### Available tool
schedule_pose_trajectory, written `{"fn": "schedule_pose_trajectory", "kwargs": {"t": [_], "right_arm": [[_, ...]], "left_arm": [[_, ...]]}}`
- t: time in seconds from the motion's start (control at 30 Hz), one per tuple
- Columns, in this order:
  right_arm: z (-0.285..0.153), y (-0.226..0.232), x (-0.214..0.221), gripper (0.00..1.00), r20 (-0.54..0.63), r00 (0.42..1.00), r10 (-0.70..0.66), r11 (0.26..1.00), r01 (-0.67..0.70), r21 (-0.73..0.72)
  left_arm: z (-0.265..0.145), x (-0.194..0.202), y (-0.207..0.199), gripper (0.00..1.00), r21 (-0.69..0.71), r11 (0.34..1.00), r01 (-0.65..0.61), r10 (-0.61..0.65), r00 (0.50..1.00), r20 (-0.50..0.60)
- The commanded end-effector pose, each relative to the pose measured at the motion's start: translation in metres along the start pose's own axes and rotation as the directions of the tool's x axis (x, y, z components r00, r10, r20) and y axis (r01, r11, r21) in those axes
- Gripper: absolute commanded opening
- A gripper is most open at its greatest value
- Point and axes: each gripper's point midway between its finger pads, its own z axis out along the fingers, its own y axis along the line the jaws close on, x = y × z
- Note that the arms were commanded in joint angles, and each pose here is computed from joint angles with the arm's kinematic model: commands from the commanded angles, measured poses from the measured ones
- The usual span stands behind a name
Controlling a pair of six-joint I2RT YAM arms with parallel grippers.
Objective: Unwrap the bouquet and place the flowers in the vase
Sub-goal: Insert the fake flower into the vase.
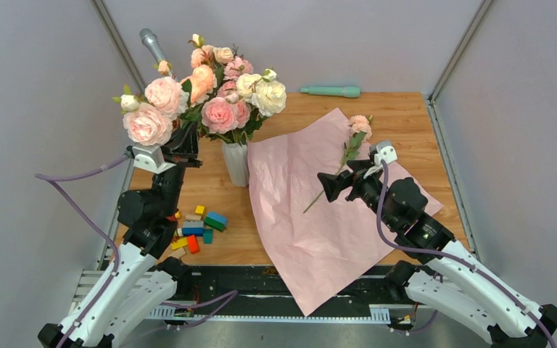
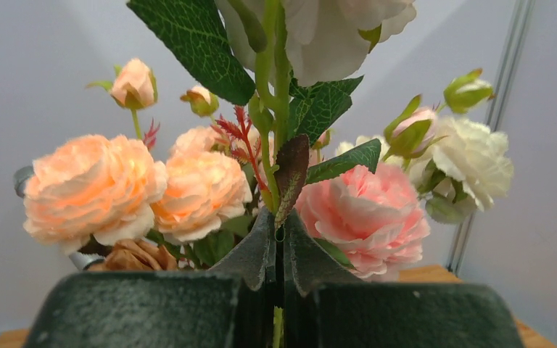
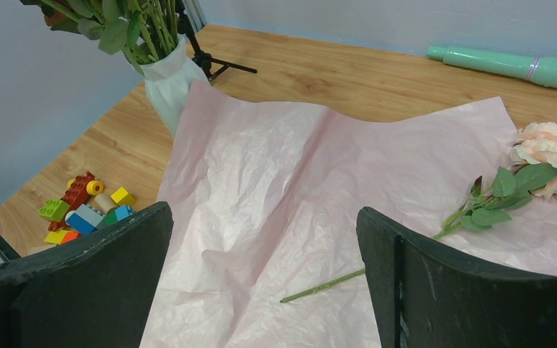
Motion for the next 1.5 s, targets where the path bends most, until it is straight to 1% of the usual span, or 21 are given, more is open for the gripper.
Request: {"fn": "schedule_pose_trajectory", "kwargs": {"t": [0.0, 0.3, 0.5, 0.57, 0.7, 0.9, 0.97, 1.13, 1.23, 1.47], "right_arm": [[0.003, 0.001, -0.008, 1.00, 0.039, 0.999, 0.014, 1.000, -0.014, -0.007], [0.005, 0.002, -0.009, 1.00, 0.039, 0.999, 0.014, 1.000, -0.014, -0.012], [0.008, 0.003, -0.005, 1.00, 0.030, 0.999, 0.013, 1.000, -0.012, -0.016], [0.011, 0.008, -0.006, 1.00, 0.034, 0.999, 0.011, 0.999, -0.009, -0.044], [0.020, 0.040, -0.016, 1.00, 0.073, 0.997, 0.020, 0.979, -0.005, -0.204], [0.049, 0.076, -0.025, 0.99, 0.109, 0.993, 0.040, 0.931, 0.003, -0.366], [0.062, 0.087, -0.034, 0.99, 0.140, 0.989, 0.048, 0.914, 0.013, -0.405], [0.101, 0.107, -0.039, 0.99, 0.185, 0.982, 0.046, 0.895, 0.041, -0.444], [0.128, 0.116, -0.033, 0.98, 0.180, 0.983, 0.045, 0.887, 0.044, -0.460], [0.172, 0.137, -0.030, 0.94, 0.184, 0.982, 0.049, 0.870, 0.048, -0.490]], "left_arm": [[-0.006, 0.036, 0.001, 0.00, 0.007, 1.000, -0.019, 0.020, 0.995, -0.102], [-0.009, 0.039, -0.001, 0.00, 0.017, 1.000, -0.016, 0.018, 0.993, -0.113], [-0.014, 0.048, 0.000, 0.00, 0.018, 1.000, -0.018, 0.021, 0.989, -0.143], [-0.016, 0.051, 0.000, 0.00, 0.016, 1.000, -0.013, 0.015, 0.989, -0.150], [-0.020, 0.056, 0.002, 0.00, 0.005, 1.000, -0.004, 0.005, 0.986, -0.168], [-0.022, 0.060, 0.005, 0.00, -0.019, 1.000, 0.000, -0.004, 0.979, -0.206], [-0.023, 0.062, 0.006, 0.00, -0.021, 1.000, -0.003, -0.001, 0.976, -0.219], [-0.023, 0.065, 0.004, 0.00, -0.015, 1.000, 0.002, -0.006, 0.972, -0.233], [-0.023, 0.067, 0.003, 0.00, -0.008, 1.000, 0.005, -0.007, 0.971, -0.241], [-0.022, 0.069, 0.001, 0.00, 0.001, 1.000, 0.003, -0.003, 0.968, -0.251]]}}
